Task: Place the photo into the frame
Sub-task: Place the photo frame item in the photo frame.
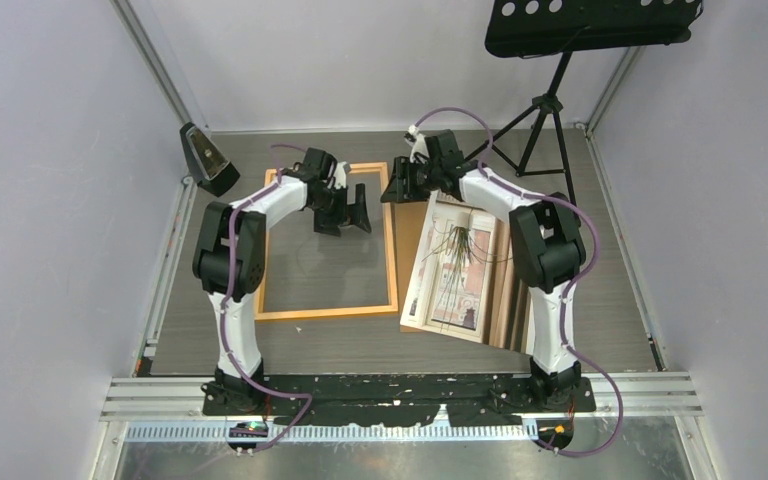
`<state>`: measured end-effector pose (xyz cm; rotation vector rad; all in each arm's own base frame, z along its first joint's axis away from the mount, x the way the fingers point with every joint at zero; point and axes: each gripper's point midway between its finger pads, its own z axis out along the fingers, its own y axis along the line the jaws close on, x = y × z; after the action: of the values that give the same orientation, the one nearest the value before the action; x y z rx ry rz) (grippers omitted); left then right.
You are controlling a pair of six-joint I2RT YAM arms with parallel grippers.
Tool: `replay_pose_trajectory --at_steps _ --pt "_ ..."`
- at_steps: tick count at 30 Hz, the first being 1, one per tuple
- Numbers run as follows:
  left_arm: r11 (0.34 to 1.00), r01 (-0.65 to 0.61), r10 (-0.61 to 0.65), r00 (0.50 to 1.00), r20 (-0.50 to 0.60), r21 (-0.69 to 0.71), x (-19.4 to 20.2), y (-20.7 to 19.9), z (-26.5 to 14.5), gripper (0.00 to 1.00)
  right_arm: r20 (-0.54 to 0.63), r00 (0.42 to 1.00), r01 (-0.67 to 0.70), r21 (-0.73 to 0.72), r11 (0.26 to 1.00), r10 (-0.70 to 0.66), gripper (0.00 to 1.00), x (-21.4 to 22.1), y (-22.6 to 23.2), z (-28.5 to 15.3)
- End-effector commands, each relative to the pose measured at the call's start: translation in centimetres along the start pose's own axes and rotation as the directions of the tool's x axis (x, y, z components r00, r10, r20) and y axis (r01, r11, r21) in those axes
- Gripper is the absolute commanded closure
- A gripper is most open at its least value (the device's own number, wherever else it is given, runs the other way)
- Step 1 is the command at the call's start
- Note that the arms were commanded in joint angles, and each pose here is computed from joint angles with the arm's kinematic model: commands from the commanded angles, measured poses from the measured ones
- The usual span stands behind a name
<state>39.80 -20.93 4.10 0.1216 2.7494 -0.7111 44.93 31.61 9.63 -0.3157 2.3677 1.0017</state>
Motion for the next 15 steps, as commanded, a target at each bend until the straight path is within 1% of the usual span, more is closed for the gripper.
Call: replay_pose_trajectory --at_steps 1,6,9,15 --pt "0.998 -0.035 0.035 0.999 0.011 -0.057 0.5 0.8 -0.7 0.01 0.079 0.99 0.119 0.015 0.993 -0.12 0.46 -2.8 1.7 -2.6" --pt "0.997 -0.05 0.053 0.997 0.051 -0.06 -0.3 0.2 -2.2 0.0 0.078 0.981 0.173 0.06 0.983 -0.177 0.41 -2.3 0.9 -3.3" --pt "0.996 -0.066 0.07 0.995 0.072 -0.061 -0.6 -0.2 -3.1 0.0 0.08 0.973 0.208 0.08 0.975 -0.215 0.36 -2.2 0.8 -3.7" --pt "0.985 -0.131 0.145 0.982 0.123 -0.115 -1.4 -0.1 -5.7 0.01 0.083 0.954 0.276 0.122 0.953 -0.287 0.29 -2.1 0.7 -4.0"
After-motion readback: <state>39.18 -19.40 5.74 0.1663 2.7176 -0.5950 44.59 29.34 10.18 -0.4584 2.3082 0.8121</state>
